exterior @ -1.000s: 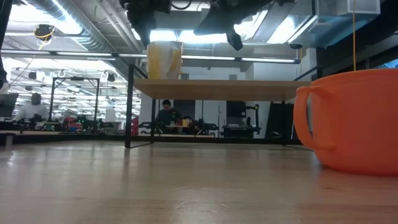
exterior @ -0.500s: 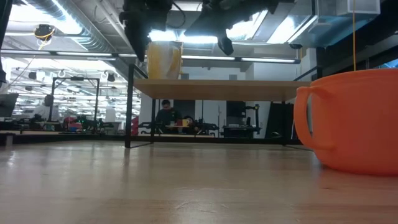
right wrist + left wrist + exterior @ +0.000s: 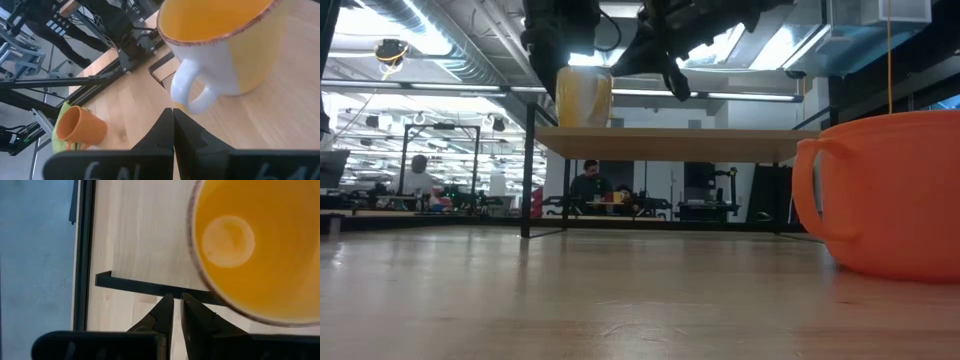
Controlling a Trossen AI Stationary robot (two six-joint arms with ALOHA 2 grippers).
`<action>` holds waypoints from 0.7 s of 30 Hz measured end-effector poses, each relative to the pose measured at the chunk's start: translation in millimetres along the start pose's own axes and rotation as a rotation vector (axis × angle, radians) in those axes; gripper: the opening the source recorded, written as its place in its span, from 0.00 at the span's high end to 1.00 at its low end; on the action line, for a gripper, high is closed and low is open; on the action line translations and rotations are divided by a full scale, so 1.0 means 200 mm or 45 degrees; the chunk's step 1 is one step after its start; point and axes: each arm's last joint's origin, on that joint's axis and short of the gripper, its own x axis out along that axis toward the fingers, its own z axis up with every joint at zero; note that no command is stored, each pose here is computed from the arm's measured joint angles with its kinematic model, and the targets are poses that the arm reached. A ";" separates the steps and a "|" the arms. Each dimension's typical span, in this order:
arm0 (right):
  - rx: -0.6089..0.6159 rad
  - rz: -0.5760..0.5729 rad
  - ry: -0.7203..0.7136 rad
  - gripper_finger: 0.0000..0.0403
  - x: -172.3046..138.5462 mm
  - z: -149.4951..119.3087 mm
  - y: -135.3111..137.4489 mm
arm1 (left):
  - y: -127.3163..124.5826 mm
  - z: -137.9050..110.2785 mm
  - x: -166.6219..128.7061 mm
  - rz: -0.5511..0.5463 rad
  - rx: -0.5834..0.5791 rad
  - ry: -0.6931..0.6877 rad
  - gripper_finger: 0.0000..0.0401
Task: Stack small to large cups/mugs on shelf
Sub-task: Put the yellow mug on the shelf
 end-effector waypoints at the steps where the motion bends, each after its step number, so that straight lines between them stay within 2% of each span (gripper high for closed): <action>1: -0.003 -0.002 -0.007 1.00 0.00 0.00 0.00 | 0.00 0.00 0.00 0.001 -0.003 -0.001 0.93; 11: -0.010 -0.055 -0.043 1.00 -0.01 0.04 -0.07 | 0.00 0.01 0.00 -0.060 -0.004 -0.046 0.93; 21: -0.016 -0.064 -0.028 1.00 0.00 0.04 -0.08 | 0.01 0.02 0.00 -0.041 -0.001 -0.093 0.93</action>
